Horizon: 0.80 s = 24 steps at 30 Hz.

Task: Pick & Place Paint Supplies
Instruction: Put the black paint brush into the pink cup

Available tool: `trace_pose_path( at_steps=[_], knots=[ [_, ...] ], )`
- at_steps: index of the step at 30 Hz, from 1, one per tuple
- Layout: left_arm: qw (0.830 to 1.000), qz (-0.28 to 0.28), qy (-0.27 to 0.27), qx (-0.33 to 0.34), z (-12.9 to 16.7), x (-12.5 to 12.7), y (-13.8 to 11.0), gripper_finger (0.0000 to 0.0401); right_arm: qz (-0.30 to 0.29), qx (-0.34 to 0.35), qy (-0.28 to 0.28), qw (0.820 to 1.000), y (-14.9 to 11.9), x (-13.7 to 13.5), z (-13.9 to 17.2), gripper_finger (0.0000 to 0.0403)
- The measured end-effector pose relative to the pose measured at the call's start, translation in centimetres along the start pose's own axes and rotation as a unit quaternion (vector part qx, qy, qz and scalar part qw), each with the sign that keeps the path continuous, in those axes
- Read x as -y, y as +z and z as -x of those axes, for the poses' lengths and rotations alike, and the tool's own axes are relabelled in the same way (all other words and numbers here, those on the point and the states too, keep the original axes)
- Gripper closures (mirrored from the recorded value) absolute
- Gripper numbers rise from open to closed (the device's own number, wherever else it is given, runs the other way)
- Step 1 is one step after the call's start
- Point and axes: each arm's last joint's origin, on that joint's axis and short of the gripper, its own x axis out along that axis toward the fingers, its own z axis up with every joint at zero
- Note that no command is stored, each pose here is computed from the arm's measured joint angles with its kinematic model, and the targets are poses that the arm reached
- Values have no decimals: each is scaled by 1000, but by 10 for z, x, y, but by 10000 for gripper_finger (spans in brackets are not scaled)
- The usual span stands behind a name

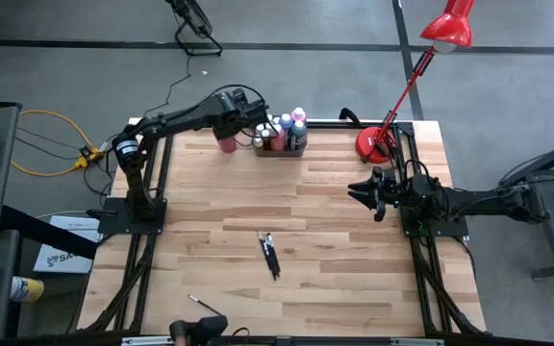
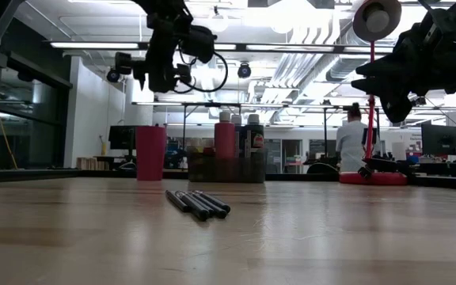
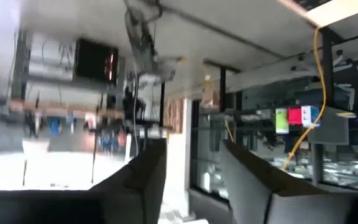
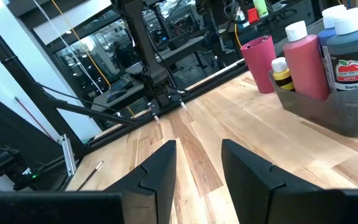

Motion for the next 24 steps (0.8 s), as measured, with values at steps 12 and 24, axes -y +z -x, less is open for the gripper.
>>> trace_pose_path(
  at_steps=[12,24],
  knots=[
    [953,290,64,54,69,4,-20,233,0,0,0,1000,0,0,0,280],
    [736,562,-74,370,164,49,-28,233,0,-7,-4,1000,-1,1,0,280]
  ],
)
